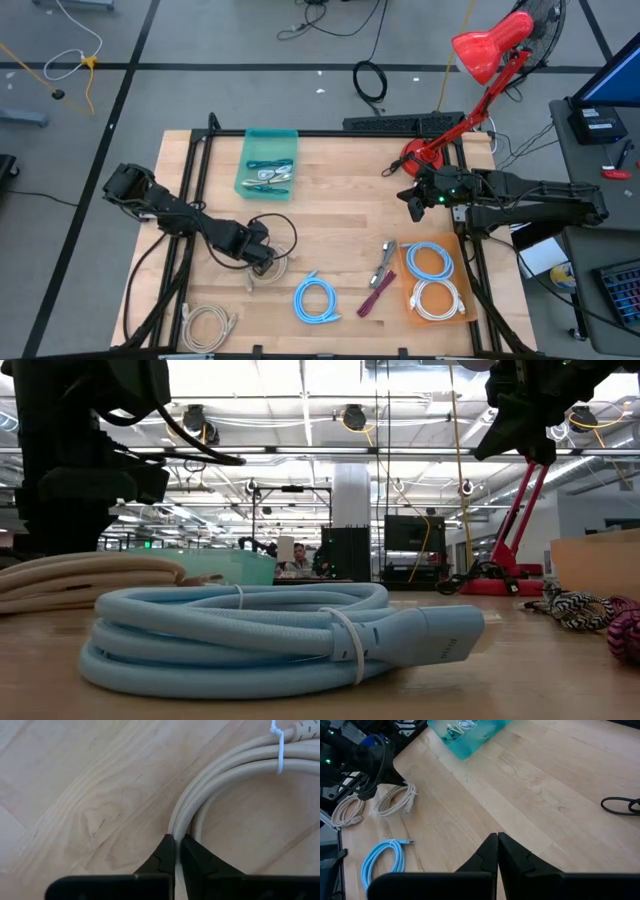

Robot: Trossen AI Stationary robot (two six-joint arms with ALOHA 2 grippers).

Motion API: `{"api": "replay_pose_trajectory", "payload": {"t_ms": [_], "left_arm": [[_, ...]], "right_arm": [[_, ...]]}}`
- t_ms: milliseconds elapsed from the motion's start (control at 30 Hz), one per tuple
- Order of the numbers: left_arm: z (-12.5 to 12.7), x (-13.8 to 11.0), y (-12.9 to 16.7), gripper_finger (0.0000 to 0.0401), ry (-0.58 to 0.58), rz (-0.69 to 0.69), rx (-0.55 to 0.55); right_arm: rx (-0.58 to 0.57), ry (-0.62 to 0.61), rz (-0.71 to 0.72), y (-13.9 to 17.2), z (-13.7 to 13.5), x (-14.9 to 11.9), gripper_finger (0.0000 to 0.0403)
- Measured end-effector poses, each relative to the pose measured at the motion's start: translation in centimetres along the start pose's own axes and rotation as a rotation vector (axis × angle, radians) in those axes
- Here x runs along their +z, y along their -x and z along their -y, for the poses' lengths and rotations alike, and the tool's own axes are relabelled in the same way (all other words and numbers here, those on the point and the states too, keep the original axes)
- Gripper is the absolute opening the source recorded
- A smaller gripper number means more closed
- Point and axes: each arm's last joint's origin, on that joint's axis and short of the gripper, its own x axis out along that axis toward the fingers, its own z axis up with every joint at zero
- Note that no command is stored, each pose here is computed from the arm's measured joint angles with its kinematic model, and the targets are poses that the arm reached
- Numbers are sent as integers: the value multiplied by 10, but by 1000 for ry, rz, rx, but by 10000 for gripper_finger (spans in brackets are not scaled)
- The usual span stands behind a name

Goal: Pick & Place USB Port
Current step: Put the top light brown HDMI cable into the orange bin

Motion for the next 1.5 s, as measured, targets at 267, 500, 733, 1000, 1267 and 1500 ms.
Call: {"api": "replay_pose_trajectory", "payload": {"t_ms": [267, 500, 733, 1000, 1267, 1500], "left_arm": [[-2, 5, 3, 9, 17, 12, -8], [-1, 22, 28, 9, 2, 105, -79], [9, 53, 66, 9, -101, 196, -162], [17, 97, 124, 9, -164, 421, -211], [7, 128, 161, 9, -204, 555, -210], [-3, 149, 169, 8, -184, 556, -167]], "right_arm": [[0, 0, 0, 0, 0, 0, 0], [0, 0, 0, 0, 0, 0, 0], [8, -2, 5, 0, -1, 1, 0], [201, -96, 79, 2, -14, 13, 0], [401, -227, 152, -3, -30, 29, 37], [509, -314, 164, -25, -45, 38, 126]]}}
